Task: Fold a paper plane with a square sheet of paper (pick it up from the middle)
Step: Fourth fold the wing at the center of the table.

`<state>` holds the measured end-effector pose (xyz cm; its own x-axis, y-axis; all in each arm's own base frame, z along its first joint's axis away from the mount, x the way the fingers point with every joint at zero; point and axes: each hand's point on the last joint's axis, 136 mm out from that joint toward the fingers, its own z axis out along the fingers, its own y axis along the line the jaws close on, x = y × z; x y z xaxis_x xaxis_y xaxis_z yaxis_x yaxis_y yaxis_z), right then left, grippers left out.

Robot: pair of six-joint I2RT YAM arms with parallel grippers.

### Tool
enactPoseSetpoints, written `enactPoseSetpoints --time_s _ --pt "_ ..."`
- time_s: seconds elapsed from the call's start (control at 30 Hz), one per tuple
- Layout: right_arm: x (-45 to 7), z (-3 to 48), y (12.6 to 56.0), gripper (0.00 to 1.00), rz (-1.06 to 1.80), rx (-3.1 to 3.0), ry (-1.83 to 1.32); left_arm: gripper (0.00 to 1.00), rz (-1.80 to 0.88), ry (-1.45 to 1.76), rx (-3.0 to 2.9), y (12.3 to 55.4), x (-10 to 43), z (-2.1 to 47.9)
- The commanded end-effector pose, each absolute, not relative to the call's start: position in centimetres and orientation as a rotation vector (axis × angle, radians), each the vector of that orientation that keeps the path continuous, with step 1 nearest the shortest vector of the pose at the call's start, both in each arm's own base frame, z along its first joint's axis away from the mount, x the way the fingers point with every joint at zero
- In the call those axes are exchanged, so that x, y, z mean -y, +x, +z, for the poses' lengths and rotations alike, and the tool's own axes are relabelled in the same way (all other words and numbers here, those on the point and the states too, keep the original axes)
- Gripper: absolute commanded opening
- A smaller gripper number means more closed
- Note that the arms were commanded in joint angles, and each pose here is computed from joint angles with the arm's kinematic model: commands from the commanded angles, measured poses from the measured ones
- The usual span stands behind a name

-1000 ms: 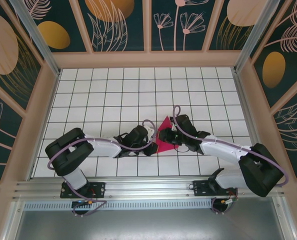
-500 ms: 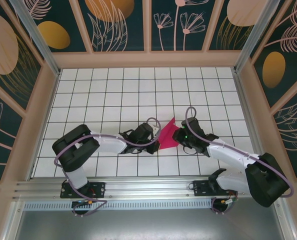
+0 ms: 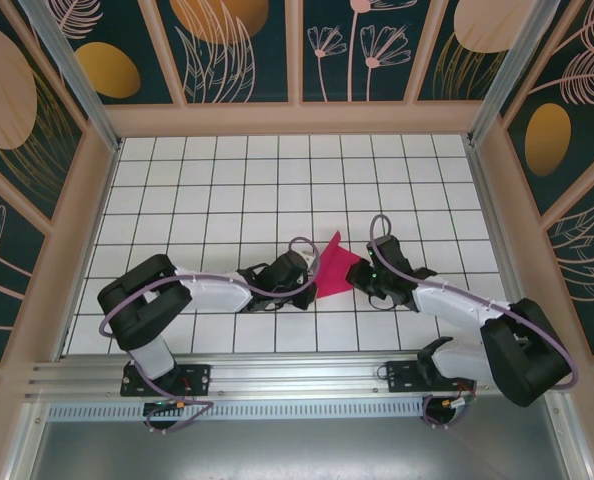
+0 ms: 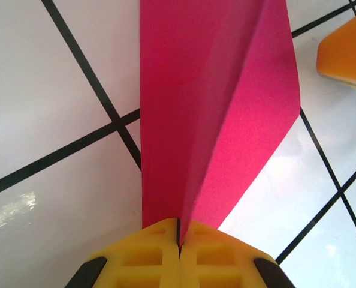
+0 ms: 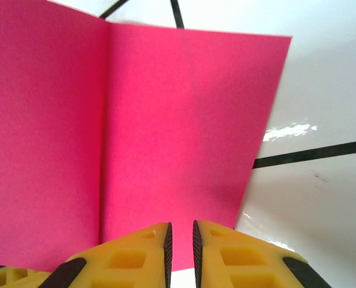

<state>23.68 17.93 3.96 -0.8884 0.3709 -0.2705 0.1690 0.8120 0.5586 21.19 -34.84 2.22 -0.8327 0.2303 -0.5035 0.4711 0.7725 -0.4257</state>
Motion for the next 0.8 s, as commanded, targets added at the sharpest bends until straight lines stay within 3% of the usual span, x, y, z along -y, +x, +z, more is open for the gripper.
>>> enactPoseSetpoints --time_s 0.0,0.5,0.77 --pt "-19.0 4.6 24.5 0.19 0.804 -2.618 0.340 0.00 -0.746 0.483 -2.552 21.0 34.7 2.6" --pt "-20.9 3.1 25.4 0.15 0.832 -2.676 0.219 0.00 -0.725 0.611 -2.562 20.8 36.3 2.4" --pt "-19.3 1.3 25.2 0.14 0.760 -2.722 0.240 0.00 -0.705 0.698 -2.559 20.8 37.0 1.7"
